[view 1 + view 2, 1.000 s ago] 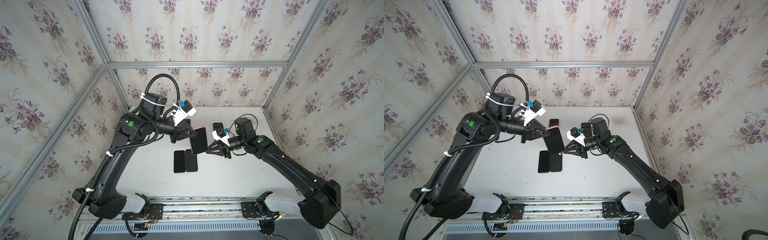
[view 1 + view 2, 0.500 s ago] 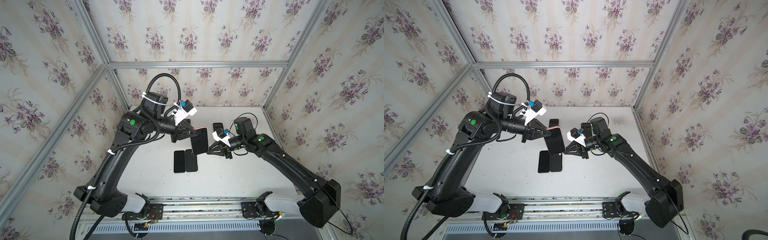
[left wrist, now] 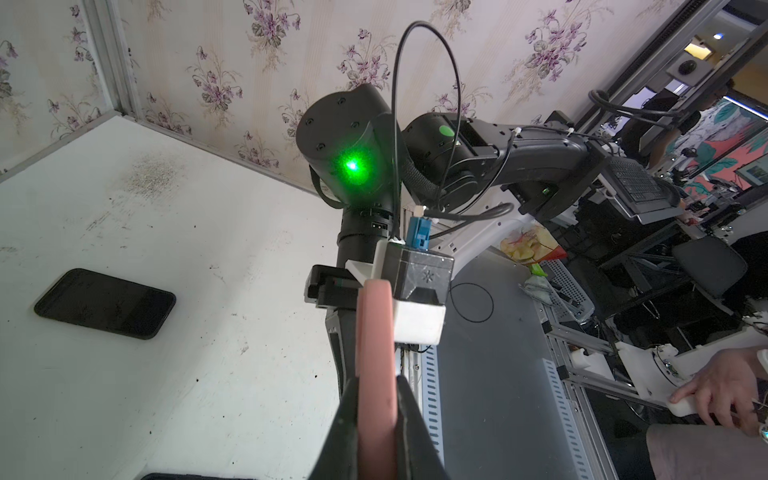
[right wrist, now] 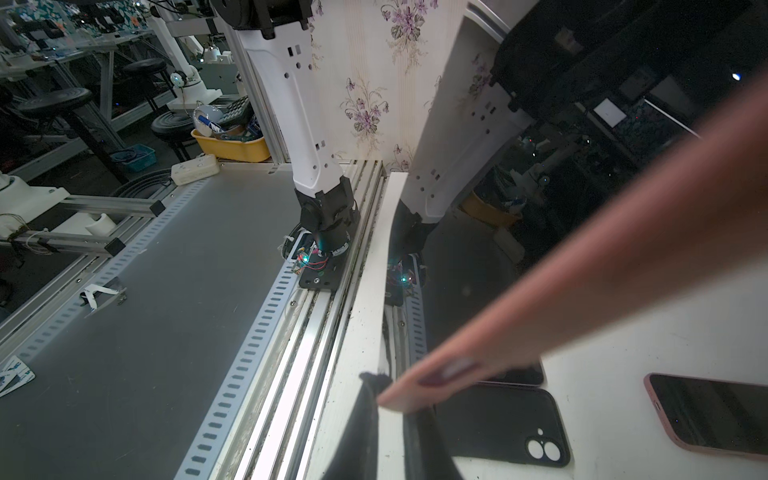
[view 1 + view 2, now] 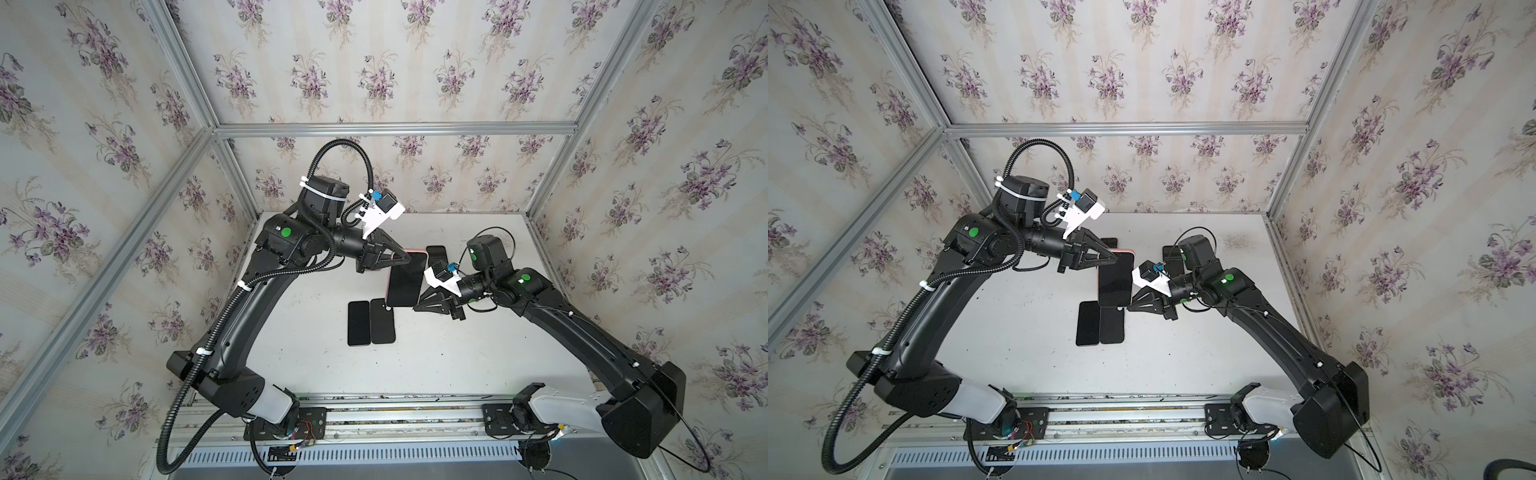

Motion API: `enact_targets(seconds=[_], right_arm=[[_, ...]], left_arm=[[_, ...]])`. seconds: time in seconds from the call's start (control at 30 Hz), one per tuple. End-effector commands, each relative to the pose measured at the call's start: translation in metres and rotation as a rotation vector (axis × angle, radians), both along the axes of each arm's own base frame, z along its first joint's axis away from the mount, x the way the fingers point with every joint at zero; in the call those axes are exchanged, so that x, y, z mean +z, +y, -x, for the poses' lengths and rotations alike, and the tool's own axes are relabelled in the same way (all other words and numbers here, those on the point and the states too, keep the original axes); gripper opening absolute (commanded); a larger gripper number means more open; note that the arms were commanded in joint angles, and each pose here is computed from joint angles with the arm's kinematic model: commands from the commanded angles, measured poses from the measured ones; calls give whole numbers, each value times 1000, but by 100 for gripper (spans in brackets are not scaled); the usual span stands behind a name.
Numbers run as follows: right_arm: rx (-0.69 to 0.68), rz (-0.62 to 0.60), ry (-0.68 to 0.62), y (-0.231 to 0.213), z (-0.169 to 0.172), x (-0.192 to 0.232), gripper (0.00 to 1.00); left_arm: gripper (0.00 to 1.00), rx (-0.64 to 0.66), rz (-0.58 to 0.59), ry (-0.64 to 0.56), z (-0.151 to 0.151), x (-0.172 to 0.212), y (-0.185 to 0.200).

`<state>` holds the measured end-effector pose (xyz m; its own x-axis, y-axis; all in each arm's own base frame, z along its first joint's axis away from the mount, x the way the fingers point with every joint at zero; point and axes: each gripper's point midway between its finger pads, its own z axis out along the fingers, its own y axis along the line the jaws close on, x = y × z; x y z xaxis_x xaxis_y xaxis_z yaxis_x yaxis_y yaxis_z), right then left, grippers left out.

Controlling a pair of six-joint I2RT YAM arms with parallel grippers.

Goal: Take the phone out of the phone case

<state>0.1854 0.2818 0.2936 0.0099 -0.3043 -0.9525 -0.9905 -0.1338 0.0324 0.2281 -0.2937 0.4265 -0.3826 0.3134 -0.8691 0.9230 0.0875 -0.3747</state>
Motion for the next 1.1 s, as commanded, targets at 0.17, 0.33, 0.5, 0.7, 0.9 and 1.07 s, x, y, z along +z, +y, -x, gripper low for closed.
enact_targets(seconds=[0.17, 0.33, 0.5, 0.7, 0.9, 1.07], right_arm=[[-34, -125, -196, 9, -19, 31, 0], [-78, -125, -239, 7, -23, 31, 0], [-121, -129, -215, 4, -23, 28, 0], [-200, -145, -176, -5, -20, 22, 0], [-262, -137, -138, -14, -14, 12, 3], [-298, -102, -93, -25, -2, -3, 28]], left_arm=[[0, -124, 74, 167, 15, 3, -14], [0, -138, 77, 216, 11, -3, -21], [0, -149, 80, 233, 10, -3, -27], [0, -148, 93, 230, 11, 3, -27], [0, -134, 108, 215, 8, 9, -27], [0, -120, 134, 190, 6, 23, -22]])
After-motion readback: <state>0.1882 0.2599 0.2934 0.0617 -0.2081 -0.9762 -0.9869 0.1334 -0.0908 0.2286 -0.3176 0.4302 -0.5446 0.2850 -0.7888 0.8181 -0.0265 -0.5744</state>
